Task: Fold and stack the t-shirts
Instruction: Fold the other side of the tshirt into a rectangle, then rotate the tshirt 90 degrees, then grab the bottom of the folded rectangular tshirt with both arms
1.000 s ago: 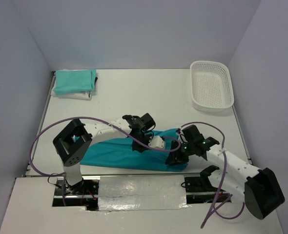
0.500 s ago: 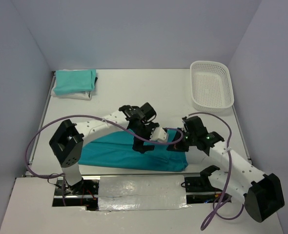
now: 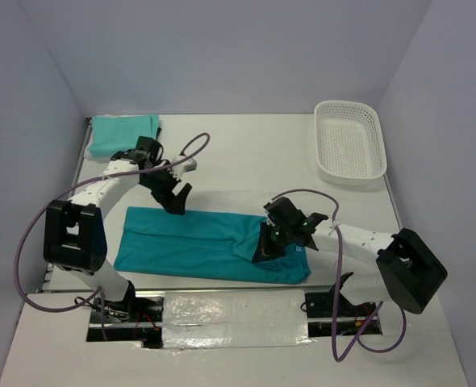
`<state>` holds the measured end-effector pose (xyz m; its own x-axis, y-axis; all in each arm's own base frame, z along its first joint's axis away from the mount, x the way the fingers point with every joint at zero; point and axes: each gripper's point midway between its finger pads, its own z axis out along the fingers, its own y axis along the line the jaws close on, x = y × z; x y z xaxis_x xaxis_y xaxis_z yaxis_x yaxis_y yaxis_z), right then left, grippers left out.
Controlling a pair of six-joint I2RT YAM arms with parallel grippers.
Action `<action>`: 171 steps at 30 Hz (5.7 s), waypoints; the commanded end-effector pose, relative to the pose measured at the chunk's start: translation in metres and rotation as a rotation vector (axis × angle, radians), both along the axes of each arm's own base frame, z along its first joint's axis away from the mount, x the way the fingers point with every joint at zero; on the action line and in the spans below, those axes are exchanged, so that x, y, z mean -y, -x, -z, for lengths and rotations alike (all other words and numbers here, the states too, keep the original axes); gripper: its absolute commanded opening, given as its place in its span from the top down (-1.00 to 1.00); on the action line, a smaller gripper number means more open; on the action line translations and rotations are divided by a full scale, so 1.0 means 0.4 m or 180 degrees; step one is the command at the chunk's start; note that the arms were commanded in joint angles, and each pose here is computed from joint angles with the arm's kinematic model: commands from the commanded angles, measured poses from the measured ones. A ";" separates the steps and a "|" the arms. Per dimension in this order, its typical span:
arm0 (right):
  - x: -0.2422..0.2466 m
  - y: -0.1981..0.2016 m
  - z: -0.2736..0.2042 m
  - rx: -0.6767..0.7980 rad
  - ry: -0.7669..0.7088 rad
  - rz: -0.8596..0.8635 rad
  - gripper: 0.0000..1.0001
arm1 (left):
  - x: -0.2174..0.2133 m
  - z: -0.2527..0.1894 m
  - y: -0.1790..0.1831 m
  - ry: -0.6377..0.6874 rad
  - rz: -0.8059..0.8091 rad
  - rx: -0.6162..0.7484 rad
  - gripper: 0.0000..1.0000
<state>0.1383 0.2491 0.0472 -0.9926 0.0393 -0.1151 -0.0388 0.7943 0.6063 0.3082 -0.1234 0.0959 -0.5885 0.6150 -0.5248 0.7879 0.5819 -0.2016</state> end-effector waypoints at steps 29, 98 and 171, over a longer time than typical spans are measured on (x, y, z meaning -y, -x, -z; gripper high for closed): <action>0.375 0.057 0.118 -0.0638 0.1005 0.1967 -0.35 | -0.467 0.129 -0.156 -0.0904 -0.2032 0.0053 -0.99; -0.425 -0.047 -0.069 -0.0211 -0.0612 0.0650 -0.31 | -0.517 -0.397 0.210 -0.1018 -0.2953 0.1773 -0.99; 0.119 0.069 0.159 -0.0366 0.0302 0.0237 1.00 | 0.261 0.183 0.430 -0.0123 0.4731 0.2350 0.73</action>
<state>0.1171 0.2281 0.0087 -0.9945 0.1049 -0.0077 0.0760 0.7672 0.6369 0.1576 -0.2256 0.0233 0.8586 0.4301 -0.2790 0.5123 -0.7006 0.4967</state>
